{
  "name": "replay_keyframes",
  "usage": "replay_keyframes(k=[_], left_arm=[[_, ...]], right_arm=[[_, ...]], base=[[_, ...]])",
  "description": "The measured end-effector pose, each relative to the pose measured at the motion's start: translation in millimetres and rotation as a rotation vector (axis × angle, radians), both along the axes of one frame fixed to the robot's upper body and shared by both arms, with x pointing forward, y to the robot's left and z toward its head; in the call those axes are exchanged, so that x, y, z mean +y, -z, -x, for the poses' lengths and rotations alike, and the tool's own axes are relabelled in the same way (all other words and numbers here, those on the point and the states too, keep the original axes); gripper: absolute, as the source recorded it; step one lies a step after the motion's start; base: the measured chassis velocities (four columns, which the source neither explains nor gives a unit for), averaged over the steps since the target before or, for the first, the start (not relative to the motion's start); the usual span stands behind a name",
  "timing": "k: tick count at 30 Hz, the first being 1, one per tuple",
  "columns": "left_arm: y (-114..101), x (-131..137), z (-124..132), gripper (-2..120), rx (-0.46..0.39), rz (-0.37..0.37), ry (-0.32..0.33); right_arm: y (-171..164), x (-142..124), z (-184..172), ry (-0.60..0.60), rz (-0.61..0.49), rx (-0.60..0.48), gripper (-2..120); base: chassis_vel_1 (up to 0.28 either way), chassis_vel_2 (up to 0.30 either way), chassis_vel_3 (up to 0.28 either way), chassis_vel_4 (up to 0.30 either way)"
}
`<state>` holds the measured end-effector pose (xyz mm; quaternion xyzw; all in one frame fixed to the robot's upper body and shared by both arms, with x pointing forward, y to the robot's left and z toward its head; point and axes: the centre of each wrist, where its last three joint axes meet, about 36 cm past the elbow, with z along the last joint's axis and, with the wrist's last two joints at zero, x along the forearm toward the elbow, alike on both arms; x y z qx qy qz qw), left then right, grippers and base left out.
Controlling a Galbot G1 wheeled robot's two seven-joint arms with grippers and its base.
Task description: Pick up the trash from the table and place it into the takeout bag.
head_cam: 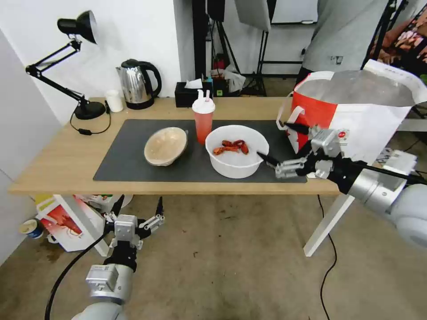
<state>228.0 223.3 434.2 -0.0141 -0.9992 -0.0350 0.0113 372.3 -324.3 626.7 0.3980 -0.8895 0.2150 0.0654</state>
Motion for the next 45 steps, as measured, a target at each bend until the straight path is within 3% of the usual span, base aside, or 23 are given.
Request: replay_keyframes(k=[6,20,33,43,45], left_arm=[[0,0,0,100,0.000,0.000,0.000],[0,0,0,100,0.000,0.000,0.000],[0,0,0,100,0.000,0.000,0.000],[0,0,0,100,0.000,0.000,0.000],[0,0,0,100,0.000,0.000,0.000]], right_arm=[[-3,-8,-20,-0.060,0.136,0.105,100],[0,-7,-33,-0.078,0.181,0.134,100],[17,12,-64,-0.139,0.220,0.177,100],[-2,62,-98,-0.214,0.213,0.180,100],[-13,86,-109,-0.238,0.196,0.180,100]], base=[[0.000,0.000,0.000,0.000],[0.000,0.000,0.000,0.000],[0.000,0.000,0.000,0.000],[0.000,0.000,0.000,0.000],[0.000,0.000,0.000,0.000]])
